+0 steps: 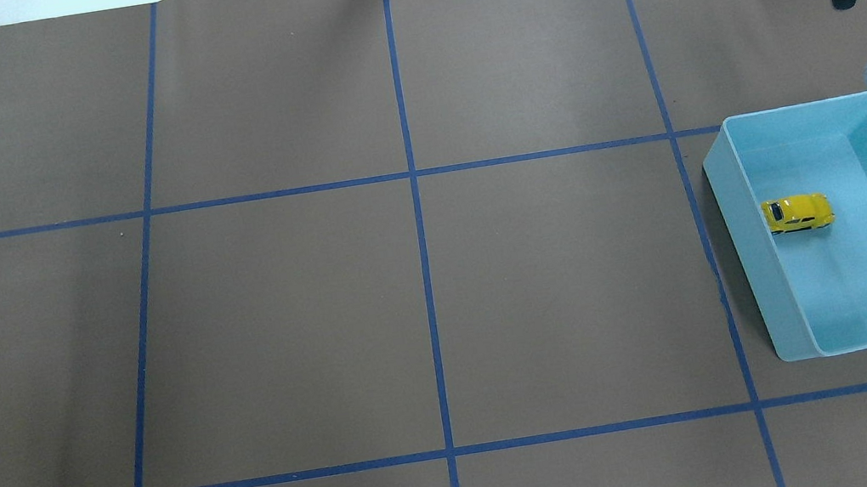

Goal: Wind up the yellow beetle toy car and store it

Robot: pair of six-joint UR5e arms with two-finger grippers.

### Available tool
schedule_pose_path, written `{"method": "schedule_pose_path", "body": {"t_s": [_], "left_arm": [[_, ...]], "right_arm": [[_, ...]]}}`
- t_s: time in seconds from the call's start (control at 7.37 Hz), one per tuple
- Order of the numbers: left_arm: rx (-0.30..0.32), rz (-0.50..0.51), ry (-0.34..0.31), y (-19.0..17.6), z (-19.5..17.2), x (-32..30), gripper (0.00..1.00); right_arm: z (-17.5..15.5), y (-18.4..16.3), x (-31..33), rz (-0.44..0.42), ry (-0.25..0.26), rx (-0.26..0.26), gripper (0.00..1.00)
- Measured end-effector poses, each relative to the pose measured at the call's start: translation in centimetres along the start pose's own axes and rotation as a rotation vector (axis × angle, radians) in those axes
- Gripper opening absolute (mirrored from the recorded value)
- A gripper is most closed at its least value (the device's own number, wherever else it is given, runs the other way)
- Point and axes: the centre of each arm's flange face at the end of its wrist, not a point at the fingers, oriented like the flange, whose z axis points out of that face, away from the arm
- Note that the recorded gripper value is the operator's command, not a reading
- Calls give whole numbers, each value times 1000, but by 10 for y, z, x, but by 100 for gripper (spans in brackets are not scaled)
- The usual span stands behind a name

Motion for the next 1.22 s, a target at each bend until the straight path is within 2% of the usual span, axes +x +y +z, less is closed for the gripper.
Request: {"method": "schedule_pose_path", "body": {"t_s": [0.14, 0.27, 0.54, 0.68, 0.81, 1.09, 1.22], "left_arm": [[0, 0, 0, 0, 0, 1, 100], [0, 0, 0, 0, 0, 1, 100], [-1, -3, -1, 0, 1, 0, 100], [-1, -4, -1, 0, 1, 0, 100], [-2, -5, -2, 0, 1, -1, 100], [-1, -7, -2, 0, 1, -1, 100], [-2, -7, -2, 0, 1, -2, 100]], "right_arm": [[1, 17, 21, 280, -10, 8, 99], [14, 41, 44, 468, -54, 29, 99], [81, 110, 112, 677, -224, 109, 99], [119, 143, 138, 741, -307, 143, 99], [148, 167, 150, 767, -348, 175, 99], [181, 187, 159, 764, -349, 228, 99], [187, 188, 162, 760, -334, 232, 99]]}}
